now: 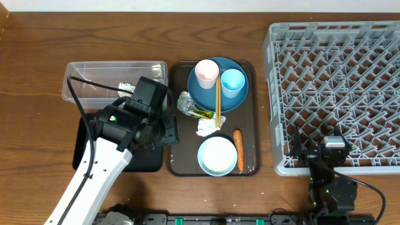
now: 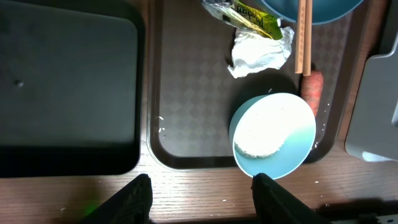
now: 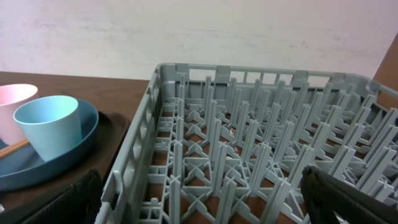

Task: Sort waste into correct bins and load items into the dishwasher rack
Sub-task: 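Move the left gripper back over the tray toward the foil wrapper, then lower the left gripper and grasp the foil wrapper with green packet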

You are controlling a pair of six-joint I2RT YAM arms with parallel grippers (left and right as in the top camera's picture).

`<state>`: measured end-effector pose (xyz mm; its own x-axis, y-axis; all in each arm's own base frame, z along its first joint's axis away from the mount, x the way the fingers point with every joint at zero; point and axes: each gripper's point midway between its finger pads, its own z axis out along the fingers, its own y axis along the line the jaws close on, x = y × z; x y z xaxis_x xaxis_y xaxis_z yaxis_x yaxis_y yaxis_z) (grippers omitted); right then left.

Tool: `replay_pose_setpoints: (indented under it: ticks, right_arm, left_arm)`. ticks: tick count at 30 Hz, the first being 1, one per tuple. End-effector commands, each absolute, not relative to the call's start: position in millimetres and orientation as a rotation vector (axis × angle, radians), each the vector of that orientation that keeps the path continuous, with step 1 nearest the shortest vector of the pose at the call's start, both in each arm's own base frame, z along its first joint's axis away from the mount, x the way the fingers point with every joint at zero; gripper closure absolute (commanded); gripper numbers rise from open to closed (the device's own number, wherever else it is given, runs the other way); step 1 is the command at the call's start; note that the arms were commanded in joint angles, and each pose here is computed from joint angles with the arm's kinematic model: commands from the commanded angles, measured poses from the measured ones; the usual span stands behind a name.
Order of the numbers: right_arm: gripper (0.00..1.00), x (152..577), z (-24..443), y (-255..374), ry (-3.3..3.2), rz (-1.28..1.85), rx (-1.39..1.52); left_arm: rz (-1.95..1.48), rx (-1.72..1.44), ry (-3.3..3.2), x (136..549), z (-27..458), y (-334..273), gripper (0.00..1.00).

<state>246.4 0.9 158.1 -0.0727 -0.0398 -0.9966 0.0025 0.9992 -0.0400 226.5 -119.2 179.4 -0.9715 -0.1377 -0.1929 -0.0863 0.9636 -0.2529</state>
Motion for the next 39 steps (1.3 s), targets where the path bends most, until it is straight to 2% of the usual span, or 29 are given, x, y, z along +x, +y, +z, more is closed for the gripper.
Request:
replay_pose_setpoints:
  ticks: [1,19,24,33,39]
  right_arm:
    - [0.01,246.3,157.1,2.7,1.643,-0.034,-0.037]
    - [0.02,246.3,157.1,2.7,1.643,-0.034,-0.037]
    - [0.01,246.3,157.1,2.7,1.643,-0.034,-0.037]
    - [0.01,246.3,157.1,2.7,1.643,-0.034,-0.037]
    - [0.01,246.3,157.1,2.7,1.643,-0.034,-0.037]
  left_arm:
    - [-0.342,-0.175,2.896,227.7,178.4,-117.3,0.45]
    - [-0.379,-0.101,2.861,257.4,163.9,-146.6,0.46]
    - [-0.374,-0.123,2.877,269.4,149.9,-153.6,0.45]
    - [-0.296,-0.139,2.995,270.5,114.4,-154.2,0.45]
    - [-0.28,-0.142,3.018,270.6,107.1,-154.3,0.45]
